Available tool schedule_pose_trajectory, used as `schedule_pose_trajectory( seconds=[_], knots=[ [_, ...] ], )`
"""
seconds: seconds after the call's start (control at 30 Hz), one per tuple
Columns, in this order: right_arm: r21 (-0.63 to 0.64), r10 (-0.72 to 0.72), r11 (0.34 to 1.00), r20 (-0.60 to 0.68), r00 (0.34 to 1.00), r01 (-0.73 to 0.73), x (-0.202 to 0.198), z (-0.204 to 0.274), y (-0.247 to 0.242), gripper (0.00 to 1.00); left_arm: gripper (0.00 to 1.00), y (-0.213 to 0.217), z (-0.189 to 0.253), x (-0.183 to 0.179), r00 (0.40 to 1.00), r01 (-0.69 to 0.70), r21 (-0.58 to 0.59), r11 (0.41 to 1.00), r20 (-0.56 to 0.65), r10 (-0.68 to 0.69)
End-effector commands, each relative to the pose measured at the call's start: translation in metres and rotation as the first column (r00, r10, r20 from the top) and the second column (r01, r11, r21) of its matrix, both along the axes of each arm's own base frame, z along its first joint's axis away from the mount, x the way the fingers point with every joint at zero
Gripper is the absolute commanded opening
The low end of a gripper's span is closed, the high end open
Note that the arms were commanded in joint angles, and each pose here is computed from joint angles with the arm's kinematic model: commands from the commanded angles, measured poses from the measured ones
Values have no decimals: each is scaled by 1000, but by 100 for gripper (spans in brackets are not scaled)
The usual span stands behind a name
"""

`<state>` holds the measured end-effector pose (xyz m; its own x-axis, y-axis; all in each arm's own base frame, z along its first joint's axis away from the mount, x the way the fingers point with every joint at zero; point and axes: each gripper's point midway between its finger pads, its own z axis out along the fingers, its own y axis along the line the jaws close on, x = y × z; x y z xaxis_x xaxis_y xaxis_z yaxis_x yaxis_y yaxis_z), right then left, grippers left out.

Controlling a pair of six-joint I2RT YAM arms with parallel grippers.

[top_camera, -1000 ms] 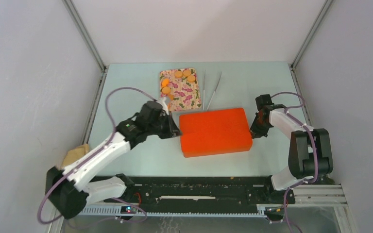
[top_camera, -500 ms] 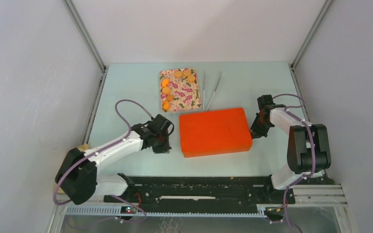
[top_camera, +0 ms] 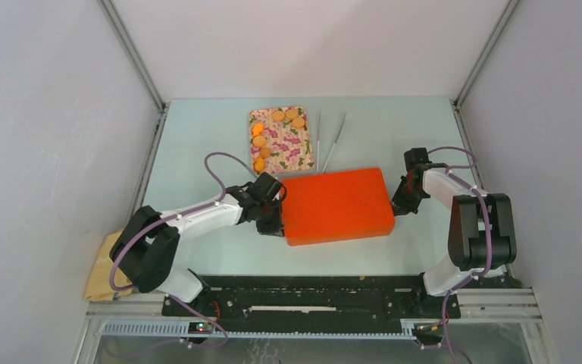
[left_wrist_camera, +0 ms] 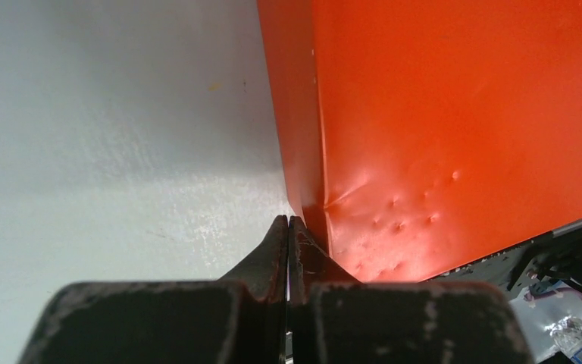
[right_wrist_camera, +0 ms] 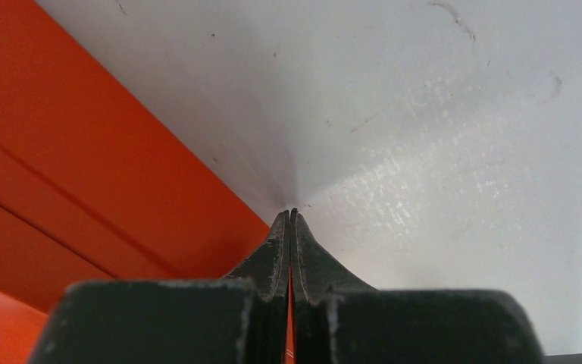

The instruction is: Pack the cookies

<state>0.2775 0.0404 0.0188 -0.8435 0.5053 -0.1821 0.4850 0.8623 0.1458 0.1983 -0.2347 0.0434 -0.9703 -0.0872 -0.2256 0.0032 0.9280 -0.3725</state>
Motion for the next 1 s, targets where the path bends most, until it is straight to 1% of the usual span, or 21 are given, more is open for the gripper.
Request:
schedule_pose_trajectory(
  seconds=[0.0, 0.13, 0.23, 0.37, 0.47, 0.57, 0.6, 0.7, 0.83, 0.97],
  knots=[
    [64, 41, 997, 20, 999, -42, 2, 5, 17, 0, 0, -55, 50, 17, 991, 98, -242, 965, 110, -73],
    [76, 57, 995, 23, 998, -59, 2, 4, 26, 0, 0, -54, 54, 12, 990, 111, -247, 963, 109, -87],
    [93, 85, 992, 27, 996, -87, 2, 6, 38, 0, 0, -55, 63, 7, 990, 116, -277, 954, 106, -90],
    [134, 116, 984, 38, 993, -120, 0, 11, 55, 0, 0, -58, 81, 6, 986, 136, -317, 939, 138, -96],
    [79, 79, 993, 39, 996, -82, 2, 13, 43, 0, 0, -61, 86, 6, 984, 150, -331, 932, 144, -107],
    [9, -2, 1000, 64, 998, 2, 7, 23, 21, 0, 0, -63, 81, 5, 985, 153, -335, 930, 132, -114],
    [-50, -40, 998, 86, 996, 44, 10, 28, 6, 0, 0, -63, 79, 4, 985, 152, -336, 929, 126, -116],
    [-131, -128, 980, 162, 978, 150, 16, 54, -24, 0, 0, -64, 77, 3, 985, 156, -340, 927, 120, -122],
    [-215, -160, 950, 292, 943, 228, 20, 99, -50, 0, 0, -64, 77, 3, 984, 163, -339, 926, 126, -127],
    [-260, -112, 940, 379, 919, 222, 17, 137, -54, 0, 0, -66, 75, 4, 984, 167, -340, 926, 119, -133]
  ],
)
